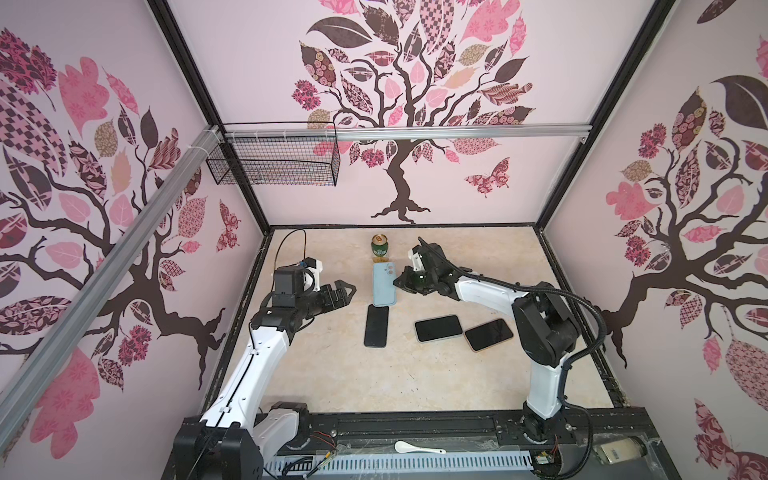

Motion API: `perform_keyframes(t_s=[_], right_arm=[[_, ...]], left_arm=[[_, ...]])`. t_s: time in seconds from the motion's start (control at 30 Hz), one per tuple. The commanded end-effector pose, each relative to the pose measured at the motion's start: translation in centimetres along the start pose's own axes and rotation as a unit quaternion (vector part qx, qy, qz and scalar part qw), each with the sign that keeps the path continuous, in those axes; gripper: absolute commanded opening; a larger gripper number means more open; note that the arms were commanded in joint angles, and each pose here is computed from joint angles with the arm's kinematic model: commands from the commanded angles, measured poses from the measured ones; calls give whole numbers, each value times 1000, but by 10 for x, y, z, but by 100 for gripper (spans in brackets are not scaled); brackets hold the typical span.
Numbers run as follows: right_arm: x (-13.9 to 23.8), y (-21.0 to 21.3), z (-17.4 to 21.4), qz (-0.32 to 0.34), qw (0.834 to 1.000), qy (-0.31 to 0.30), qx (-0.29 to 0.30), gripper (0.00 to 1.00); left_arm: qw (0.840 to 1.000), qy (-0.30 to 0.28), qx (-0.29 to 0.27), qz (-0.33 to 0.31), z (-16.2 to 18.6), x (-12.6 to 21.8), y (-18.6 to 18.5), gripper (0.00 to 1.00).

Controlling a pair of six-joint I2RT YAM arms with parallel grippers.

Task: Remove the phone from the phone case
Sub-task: 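Lay the case flat near the can with the right gripper while the left draws back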

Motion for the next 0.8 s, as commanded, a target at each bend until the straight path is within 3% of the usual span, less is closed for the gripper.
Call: perform_keyframes(t_s=[0.0,0.2,0.33,0.43,0.77], right_arm=[[-19,-5,-10,16,999,16,-28,0],[-44,-14,-19,41,998,18,-40,0],[-57,-22,-23,51,997,18,-46,0],[-64,-27,-26,62,997,17,-49,0],[-80,-38,-33,74,995,18,-62,0]], left_arm=[[998,11,-39,-57,-6,0,-1,98],[993,39,-34,-102,-6,-9,2,98],[989,14,29,-142,-5,-7,11,98],[991,-6,64,-120,-10,-2,14,98],[997,1,-1,-79,-10,1,7,98]])
Point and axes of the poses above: each gripper's point midway between its finger pads, its own x axis back along the fingers, its own y axis along the line the jaws close on, z = x × y, the point moved 10 cm from there along x, back along the fingers, and after that the axes turned 12 degrees about -x, right-handed, at the moved point
